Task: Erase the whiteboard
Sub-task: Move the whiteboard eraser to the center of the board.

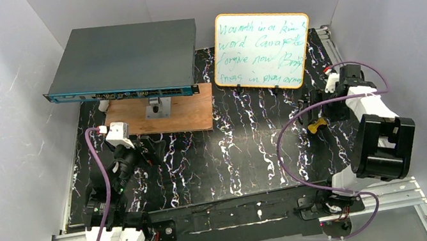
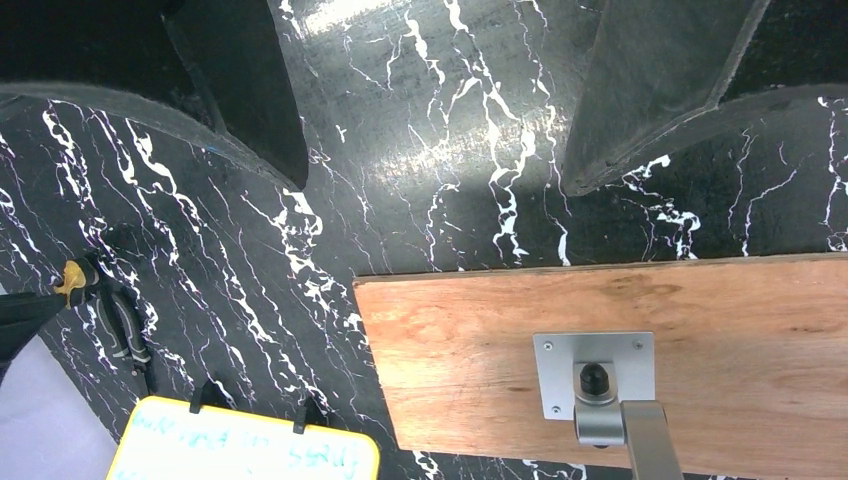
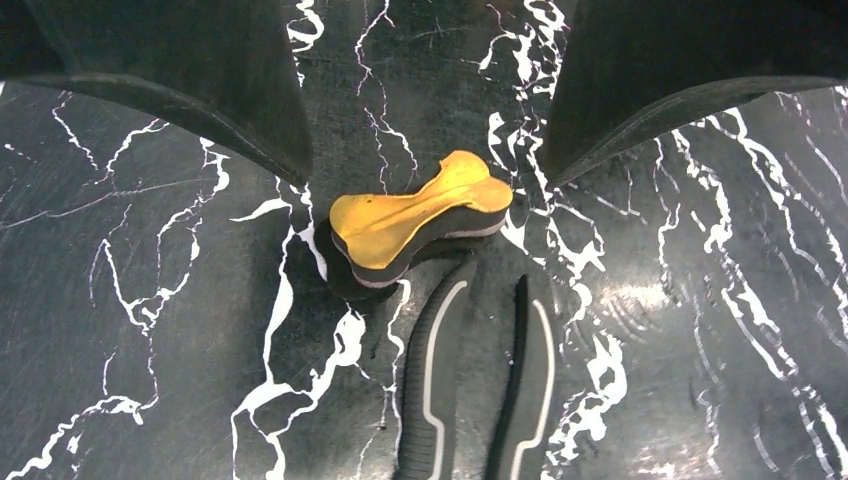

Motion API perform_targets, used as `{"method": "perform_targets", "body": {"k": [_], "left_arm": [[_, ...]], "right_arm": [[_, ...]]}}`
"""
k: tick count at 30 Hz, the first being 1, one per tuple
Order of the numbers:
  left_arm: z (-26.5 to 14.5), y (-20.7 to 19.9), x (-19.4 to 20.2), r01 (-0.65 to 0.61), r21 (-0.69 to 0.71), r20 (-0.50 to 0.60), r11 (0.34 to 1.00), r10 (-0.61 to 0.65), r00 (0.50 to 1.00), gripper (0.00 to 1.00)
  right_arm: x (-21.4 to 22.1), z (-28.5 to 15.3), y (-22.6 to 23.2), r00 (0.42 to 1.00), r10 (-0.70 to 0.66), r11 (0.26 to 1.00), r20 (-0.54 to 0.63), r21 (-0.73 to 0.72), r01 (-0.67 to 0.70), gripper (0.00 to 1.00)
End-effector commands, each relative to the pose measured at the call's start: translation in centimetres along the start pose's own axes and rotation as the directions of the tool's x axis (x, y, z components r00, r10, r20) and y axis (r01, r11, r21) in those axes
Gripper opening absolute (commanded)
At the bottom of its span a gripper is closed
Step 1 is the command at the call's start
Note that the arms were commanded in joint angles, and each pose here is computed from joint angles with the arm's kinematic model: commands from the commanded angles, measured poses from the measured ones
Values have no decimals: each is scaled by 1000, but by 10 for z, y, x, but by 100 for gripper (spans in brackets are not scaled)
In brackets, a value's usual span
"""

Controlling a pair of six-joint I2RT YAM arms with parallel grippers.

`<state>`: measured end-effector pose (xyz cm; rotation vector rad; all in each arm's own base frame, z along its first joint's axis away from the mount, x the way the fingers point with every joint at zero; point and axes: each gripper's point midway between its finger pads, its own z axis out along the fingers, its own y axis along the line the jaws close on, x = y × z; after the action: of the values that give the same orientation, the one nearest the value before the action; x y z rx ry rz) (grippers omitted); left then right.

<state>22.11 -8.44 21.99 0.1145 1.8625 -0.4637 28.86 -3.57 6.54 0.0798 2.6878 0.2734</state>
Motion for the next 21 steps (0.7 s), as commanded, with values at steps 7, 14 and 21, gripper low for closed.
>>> {"method": "perform_targets", "body": {"k": [7,14,21], "left_arm": [[0,-8,-4,-8,44,18,999,7,1000,98],[1,-9,-3,-9,50,10,999,9,1000,98],[3,-8,-2,-10,52,1,999,10,1000,98]], "right_arm": [[-26,17,-9,995,96,993,14,68,-97,67],[-20,31,-7,993,102,993,-54,62,-98,53],[-7,36,-5,988,102,994,-119,45,-97,54]]}}
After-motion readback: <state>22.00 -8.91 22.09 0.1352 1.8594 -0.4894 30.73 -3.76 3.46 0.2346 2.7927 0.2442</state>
